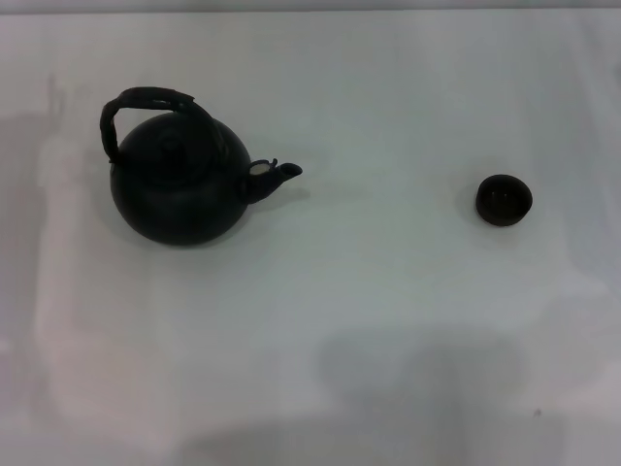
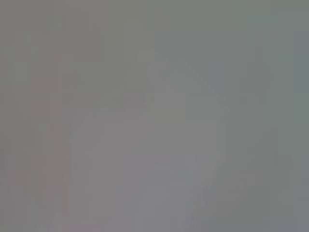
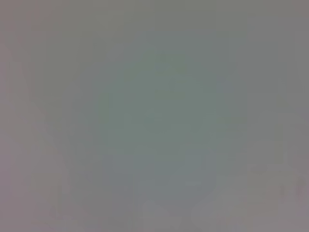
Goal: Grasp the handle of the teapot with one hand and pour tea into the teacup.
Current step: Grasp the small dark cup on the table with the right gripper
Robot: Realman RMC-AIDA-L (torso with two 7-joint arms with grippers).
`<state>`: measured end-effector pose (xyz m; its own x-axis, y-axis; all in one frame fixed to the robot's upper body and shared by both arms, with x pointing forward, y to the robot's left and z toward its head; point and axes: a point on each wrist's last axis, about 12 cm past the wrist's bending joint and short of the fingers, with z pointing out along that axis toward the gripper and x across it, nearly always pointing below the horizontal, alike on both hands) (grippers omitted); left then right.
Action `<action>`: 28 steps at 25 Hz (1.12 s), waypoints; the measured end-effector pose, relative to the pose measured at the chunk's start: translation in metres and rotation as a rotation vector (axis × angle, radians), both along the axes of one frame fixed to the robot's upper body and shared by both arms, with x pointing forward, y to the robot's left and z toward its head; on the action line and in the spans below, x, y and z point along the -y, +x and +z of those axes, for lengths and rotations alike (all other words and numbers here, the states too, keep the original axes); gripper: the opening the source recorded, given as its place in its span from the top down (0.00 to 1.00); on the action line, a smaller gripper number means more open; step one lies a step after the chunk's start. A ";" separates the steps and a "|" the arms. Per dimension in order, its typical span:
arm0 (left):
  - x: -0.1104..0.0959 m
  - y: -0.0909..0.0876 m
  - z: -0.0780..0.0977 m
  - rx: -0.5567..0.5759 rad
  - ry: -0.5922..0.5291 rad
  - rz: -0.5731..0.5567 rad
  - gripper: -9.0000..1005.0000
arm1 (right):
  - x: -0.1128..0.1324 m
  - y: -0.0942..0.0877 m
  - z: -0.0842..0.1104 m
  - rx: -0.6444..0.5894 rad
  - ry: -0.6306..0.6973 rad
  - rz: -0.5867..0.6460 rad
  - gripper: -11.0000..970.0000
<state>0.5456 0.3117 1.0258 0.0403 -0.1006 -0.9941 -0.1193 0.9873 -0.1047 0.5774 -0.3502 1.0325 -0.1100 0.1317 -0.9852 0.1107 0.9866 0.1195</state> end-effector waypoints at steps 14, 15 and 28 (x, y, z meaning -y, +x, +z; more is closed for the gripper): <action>-0.009 -0.050 -0.021 -0.009 -0.073 -0.008 0.23 | -0.009 -0.031 -0.013 0.048 0.039 0.040 0.19; -0.008 -0.053 -0.022 -0.011 -0.075 -0.019 0.23 | -0.011 -0.036 -0.014 0.060 0.046 0.048 0.19; -0.010 -0.073 -0.028 -0.012 -0.111 -0.065 0.23 | -0.009 -0.054 -0.019 0.084 0.112 0.069 0.19</action>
<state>0.4722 0.3217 0.9979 0.0179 -0.2123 -0.9770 -0.0577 0.9753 -0.2130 0.5234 -0.3408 1.0135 -0.0409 0.2361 -0.9709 0.0284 0.9716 0.2351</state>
